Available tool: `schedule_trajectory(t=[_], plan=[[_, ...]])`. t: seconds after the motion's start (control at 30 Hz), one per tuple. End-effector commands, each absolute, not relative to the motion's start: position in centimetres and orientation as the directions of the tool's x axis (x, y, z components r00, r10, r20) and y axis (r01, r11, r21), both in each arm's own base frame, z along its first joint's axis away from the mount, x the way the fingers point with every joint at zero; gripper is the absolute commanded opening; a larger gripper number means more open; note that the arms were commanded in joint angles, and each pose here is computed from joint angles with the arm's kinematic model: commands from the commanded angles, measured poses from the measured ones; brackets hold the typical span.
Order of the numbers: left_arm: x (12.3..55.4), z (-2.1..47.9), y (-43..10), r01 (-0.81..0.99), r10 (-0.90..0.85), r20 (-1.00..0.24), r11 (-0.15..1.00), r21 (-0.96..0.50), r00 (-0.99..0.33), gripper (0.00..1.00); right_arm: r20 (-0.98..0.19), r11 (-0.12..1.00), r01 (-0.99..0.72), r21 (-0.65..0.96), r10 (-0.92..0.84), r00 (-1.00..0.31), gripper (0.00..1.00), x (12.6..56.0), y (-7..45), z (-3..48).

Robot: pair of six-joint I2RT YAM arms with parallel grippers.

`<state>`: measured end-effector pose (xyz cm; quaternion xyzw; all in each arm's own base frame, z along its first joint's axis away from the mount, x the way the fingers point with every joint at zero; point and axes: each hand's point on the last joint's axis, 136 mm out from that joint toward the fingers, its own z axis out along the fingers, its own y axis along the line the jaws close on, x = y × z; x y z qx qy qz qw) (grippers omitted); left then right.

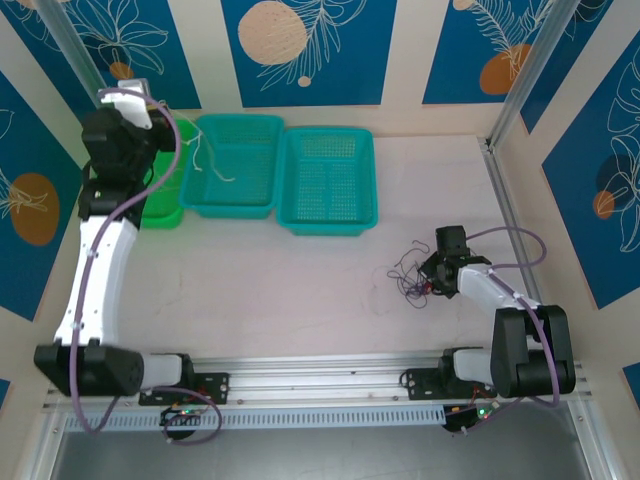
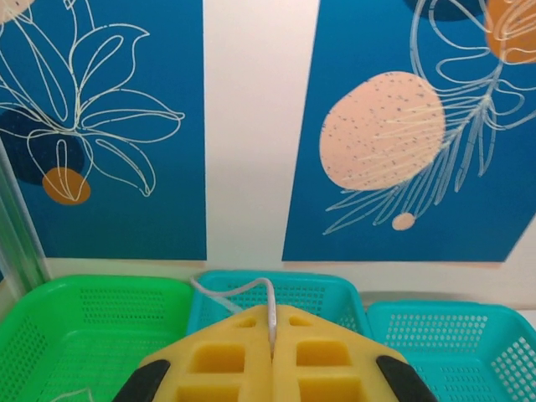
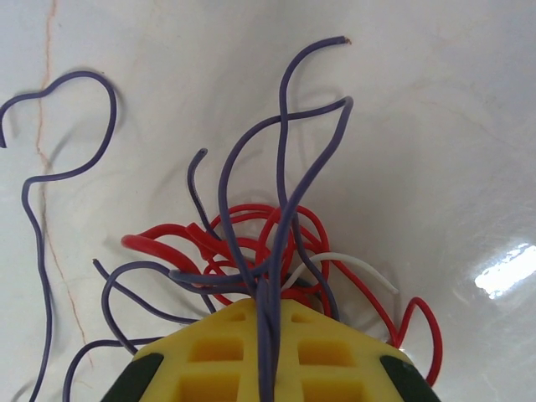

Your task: Untangle the cables

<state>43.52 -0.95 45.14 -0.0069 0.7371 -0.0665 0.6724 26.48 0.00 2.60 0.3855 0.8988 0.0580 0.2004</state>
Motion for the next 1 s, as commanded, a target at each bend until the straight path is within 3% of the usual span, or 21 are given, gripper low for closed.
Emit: schedule_trajectory(t=[0.0, 0.3, 0.73, 0.8, 0.9, 0.97], plan=[[45.5, 47.4, 0.3, 0.123, -0.146, -0.988, 0.981, -0.150, -0.038, 0.00, -0.255, 0.706, 0.653, 0.274, 0.708, -0.659, 0.04, 25.4, 1.0, 1.6], [50.8, 45.0, 6.1, 0.063, -0.174, -0.980, 0.982, -0.180, -0.095, 0.00, -0.250, 0.703, 0.653, 0.280, 0.710, -0.658, 0.04, 25.5, 1.0, 1.5], [54.6, 30.2, 15.1, -0.152, -0.285, -0.910, 0.956, -0.249, -0.301, 0.00, -0.245, 0.702, 0.655, 0.279, 0.712, -0.658, 0.04, 25.4, 1.0, 1.5], [54.7, 29.3, 15.5, -0.158, -0.323, -0.897, 0.945, -0.287, -0.303, 0.13, -0.244, 0.702, 0.655, 0.279, 0.712, -0.659, 0.04, 25.4, 1.1, 1.5], [54.7, 29.5, 15.5, -0.147, -0.348, -0.892, 0.937, -0.318, -0.288, 0.49, -0.243, 0.703, 0.655, 0.277, 0.711, -0.660, 0.04, 25.4, 1.1, 1.5], [54.6, 30.6, 14.9, -0.118, -0.361, -0.892, 0.933, -0.341, -0.271, 0.61, -0.242, 0.702, 0.656, 0.276, 0.712, -0.659, 0.04, 25.4, 1.0, 1.4]])
